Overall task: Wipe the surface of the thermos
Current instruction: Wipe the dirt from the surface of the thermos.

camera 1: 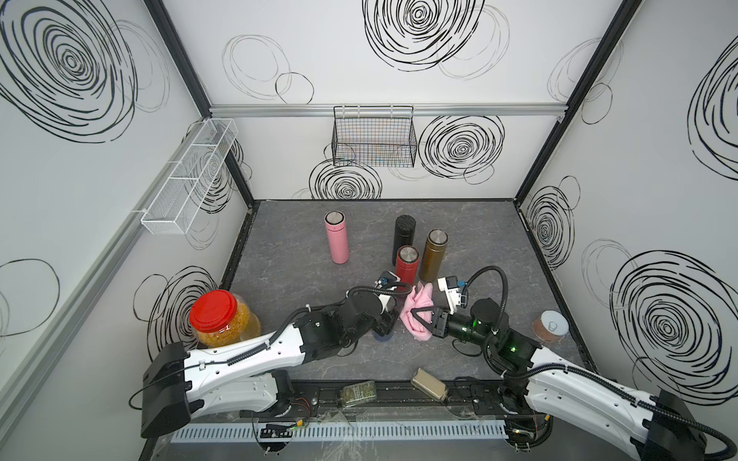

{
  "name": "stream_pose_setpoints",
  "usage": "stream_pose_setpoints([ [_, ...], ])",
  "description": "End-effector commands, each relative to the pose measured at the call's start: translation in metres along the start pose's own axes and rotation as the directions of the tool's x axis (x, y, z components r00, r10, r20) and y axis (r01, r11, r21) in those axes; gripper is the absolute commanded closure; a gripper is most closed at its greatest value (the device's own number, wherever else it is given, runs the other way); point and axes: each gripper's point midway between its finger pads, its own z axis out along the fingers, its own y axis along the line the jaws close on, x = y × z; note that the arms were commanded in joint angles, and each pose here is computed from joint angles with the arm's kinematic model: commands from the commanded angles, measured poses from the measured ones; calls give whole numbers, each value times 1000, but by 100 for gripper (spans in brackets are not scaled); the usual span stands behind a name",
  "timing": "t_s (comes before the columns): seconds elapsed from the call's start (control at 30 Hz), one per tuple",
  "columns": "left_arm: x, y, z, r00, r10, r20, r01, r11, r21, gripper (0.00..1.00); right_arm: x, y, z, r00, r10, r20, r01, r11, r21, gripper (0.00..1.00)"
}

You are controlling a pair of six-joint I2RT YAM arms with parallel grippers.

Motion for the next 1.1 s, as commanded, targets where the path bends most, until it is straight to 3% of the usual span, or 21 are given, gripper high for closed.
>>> stream_pose_setpoints([
  [0.0, 6, -28, -3, 987, 157, 41, -162, 973, 164, 100, 4, 10, 0, 998, 0, -69, -3, 999, -46, 100],
  [0.13, 17, -29, -2, 980, 195, 48, -201, 958, 204, 100, 14, 0, 9, 992, -10, -130, 7, 1000, -28, 100],
  [0.37, 20, -34, -7, 968, 241, 64, -250, 933, 260, 100, 50, -57, 20, 956, 69, -284, -19, 984, 175, 100],
  [0.47, 22, -42, -14, 960, 265, 90, -280, 904, 323, 100, 38, -34, 27, 948, 16, -318, 17, 995, 102, 100],
  [0.6, 21, -57, -27, 954, 261, 147, -299, 856, 421, 100, 4, 10, 28, 955, -87, -285, 81, 996, -31, 100],
  [0.77, 26, -54, -24, 954, 269, 129, -298, 864, 406, 100, -28, 38, 25, 962, -145, -230, 119, 985, -121, 100],
  [0.87, 30, -56, -19, 955, 275, 111, -296, 862, 411, 100, -21, 39, 34, 958, -142, -250, 104, 982, -157, 100],
  [1.07, 35, -53, -15, 955, 282, 90, -295, 869, 397, 100, 30, 1, 59, 932, -88, -352, 59, 994, -91, 100],
])
